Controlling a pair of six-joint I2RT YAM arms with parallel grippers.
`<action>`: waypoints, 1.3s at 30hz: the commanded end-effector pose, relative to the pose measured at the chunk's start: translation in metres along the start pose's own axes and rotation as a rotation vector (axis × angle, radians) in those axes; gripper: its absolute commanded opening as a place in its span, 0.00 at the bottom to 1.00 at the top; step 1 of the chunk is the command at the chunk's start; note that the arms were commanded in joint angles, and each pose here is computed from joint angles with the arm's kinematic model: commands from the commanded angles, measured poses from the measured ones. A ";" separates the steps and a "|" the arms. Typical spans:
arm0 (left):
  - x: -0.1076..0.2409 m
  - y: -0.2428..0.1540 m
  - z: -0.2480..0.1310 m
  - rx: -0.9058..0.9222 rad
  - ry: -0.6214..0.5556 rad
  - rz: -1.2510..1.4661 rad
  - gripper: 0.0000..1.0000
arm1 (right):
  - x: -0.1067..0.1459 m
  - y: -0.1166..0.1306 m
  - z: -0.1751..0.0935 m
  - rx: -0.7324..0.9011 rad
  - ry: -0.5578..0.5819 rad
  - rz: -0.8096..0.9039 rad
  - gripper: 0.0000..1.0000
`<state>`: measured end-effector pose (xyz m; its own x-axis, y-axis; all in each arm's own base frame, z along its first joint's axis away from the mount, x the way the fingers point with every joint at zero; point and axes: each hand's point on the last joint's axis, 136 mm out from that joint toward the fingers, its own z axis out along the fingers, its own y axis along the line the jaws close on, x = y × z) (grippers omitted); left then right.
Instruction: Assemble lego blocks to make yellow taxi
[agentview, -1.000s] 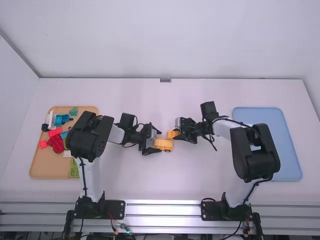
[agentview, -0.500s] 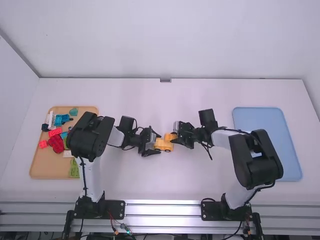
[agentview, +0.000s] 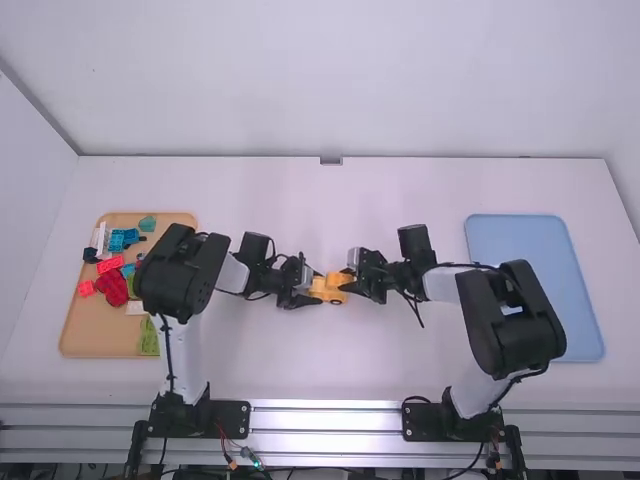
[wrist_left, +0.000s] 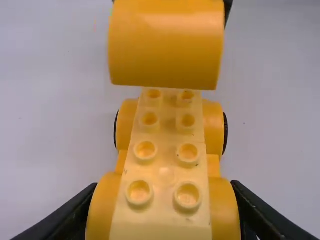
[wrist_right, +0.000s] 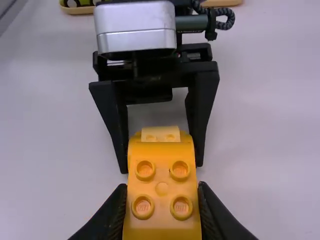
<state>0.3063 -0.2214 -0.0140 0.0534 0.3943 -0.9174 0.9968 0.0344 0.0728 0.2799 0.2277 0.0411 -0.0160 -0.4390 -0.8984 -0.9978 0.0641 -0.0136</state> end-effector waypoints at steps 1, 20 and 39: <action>0.005 -0.010 0.006 0.025 0.011 -0.010 0.53 | -0.009 0.008 0.003 -0.023 -0.020 0.010 0.09; 0.004 -0.007 0.007 0.023 0.010 -0.021 0.50 | 0.016 0.004 0.023 -0.013 0.033 0.065 0.08; 0.003 -0.008 0.008 0.029 0.008 -0.022 0.49 | 0.023 0.009 0.029 -0.018 0.077 0.041 0.07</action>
<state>0.3029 -0.2259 -0.0142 0.0518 0.3938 -0.9177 0.9976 0.0223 0.0658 0.2753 0.2451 0.0168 -0.0450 -0.4775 -0.8775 -0.9980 0.0607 0.0181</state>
